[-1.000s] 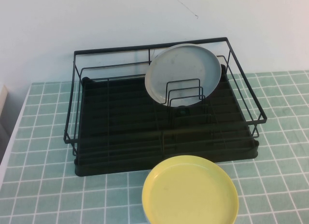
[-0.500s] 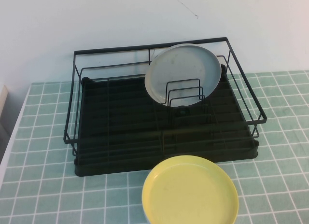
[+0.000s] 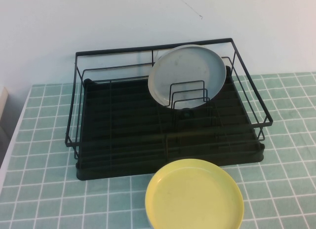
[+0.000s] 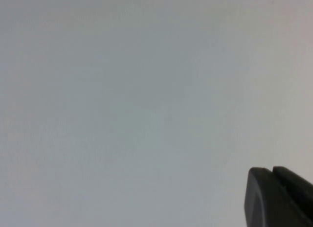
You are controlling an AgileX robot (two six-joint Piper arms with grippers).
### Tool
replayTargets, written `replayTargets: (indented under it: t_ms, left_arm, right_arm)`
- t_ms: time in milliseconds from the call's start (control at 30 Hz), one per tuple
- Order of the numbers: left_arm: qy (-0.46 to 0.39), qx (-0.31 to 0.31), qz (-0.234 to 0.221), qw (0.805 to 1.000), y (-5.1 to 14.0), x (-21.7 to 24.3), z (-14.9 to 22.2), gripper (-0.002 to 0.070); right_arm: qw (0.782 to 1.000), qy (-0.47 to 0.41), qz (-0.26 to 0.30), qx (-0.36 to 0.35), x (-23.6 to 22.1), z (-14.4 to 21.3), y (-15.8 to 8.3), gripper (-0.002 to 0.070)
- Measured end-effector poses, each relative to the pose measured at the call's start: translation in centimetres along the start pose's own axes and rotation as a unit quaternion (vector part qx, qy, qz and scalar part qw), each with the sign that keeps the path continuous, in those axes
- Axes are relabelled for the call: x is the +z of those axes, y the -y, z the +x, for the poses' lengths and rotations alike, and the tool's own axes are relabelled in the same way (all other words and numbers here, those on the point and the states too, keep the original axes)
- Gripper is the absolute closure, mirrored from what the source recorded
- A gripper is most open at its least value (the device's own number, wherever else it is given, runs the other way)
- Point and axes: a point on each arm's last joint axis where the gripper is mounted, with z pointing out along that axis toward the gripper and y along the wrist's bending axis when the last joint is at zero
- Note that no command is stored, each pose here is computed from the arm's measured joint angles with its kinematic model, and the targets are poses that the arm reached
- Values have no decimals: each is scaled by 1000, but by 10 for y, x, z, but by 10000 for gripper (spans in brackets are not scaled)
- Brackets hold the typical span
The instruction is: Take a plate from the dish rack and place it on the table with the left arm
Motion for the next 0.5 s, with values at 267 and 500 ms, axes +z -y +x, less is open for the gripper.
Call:
replayTargets:
  t_ms: [267,500]
  left_arm:
    - [-245,30,-52,968,-6,78,18,678]
    - [-456,93,30,884,9,149,74,678]
  right_arm:
    - [1000,0,0,0,0,0,0,678]
    - [1000,0,0,0,0,0,0,678]
